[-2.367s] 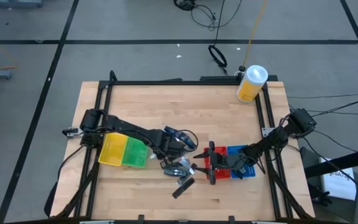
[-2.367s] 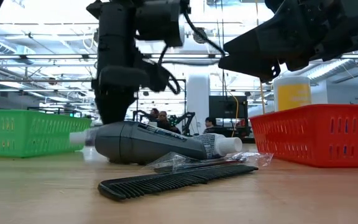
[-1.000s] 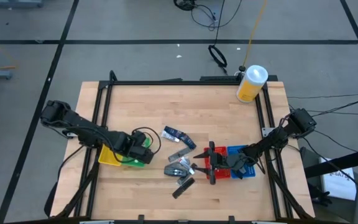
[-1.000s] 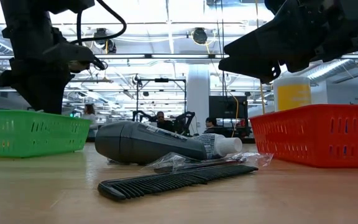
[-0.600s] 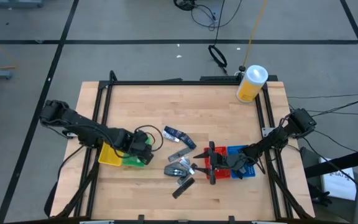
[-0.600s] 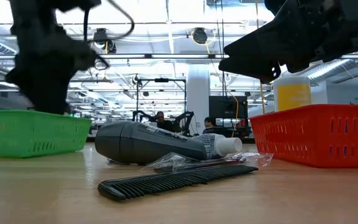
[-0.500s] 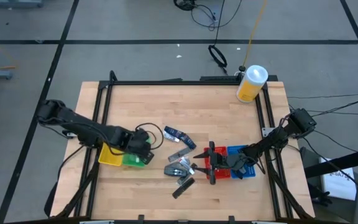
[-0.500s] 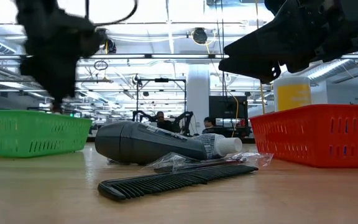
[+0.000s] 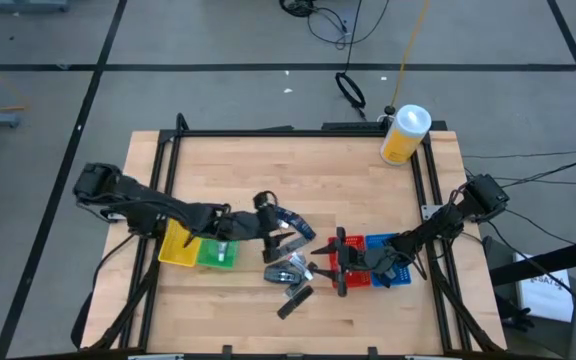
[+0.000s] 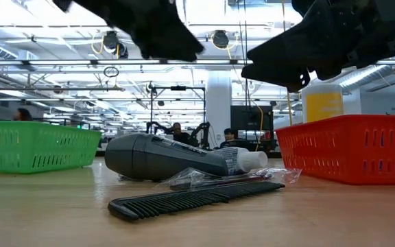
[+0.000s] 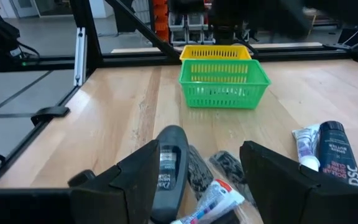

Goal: Pick & Place Travel size toiletries
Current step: Put the blue shave cream into the yellow bin

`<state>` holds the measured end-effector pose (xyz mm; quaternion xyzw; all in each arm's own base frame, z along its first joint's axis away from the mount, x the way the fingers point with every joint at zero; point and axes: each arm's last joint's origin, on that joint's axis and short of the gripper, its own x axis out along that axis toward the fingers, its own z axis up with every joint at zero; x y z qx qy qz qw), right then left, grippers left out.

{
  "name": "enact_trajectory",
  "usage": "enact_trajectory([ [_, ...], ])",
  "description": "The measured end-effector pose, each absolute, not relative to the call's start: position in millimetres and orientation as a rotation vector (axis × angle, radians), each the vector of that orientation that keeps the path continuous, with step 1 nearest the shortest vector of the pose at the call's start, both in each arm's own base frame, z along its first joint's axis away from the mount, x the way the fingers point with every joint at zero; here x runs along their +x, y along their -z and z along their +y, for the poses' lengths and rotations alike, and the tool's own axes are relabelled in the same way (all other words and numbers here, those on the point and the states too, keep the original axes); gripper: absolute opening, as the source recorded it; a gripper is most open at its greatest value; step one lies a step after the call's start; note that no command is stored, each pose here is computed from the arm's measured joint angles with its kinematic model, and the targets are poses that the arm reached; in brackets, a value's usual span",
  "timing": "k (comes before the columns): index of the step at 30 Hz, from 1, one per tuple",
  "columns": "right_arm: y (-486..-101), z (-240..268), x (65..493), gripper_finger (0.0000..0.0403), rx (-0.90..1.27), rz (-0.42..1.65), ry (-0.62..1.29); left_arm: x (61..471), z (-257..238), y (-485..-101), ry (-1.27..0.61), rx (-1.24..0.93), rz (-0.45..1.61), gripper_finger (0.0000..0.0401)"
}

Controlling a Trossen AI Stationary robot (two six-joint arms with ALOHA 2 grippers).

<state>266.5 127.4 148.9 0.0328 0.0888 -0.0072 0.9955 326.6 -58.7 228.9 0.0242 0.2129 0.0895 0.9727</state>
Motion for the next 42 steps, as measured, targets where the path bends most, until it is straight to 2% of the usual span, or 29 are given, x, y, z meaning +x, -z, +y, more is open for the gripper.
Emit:
enact_trajectory([
  [8, -149, 127, 266, 0.0215, 0.065, 0.181, 0.017, 338, -38, -199, -0.16, 0.056, 0.583, 0.0214],
  [13, -148, 127, 266, 0.0215, 0.064, 0.182, 0.018, 337, -11, -198, -0.145, -0.022, 0.734, 0.0214],
  [19, -148, 127, 266, 0.0215, 0.064, 0.182, 0.018, 328, 15, -192, -0.184, 0.048, 0.88, 0.0214],
  [28, -148, 127, 266, 0.0215, 0.065, 0.181, 0.018, 332, 48, -162, -0.174, 0.106, 0.971, 0.0214],
  [32, -149, 127, 266, 0.0215, 0.065, 0.181, 0.018, 336, 51, -149, -0.121, 0.129, 0.993, 0.0214],
  [42, -149, 127, 266, 0.0215, 0.065, 0.181, 0.018, 338, 57, -126, -0.126, 0.132, 1.071, 0.0213],
])
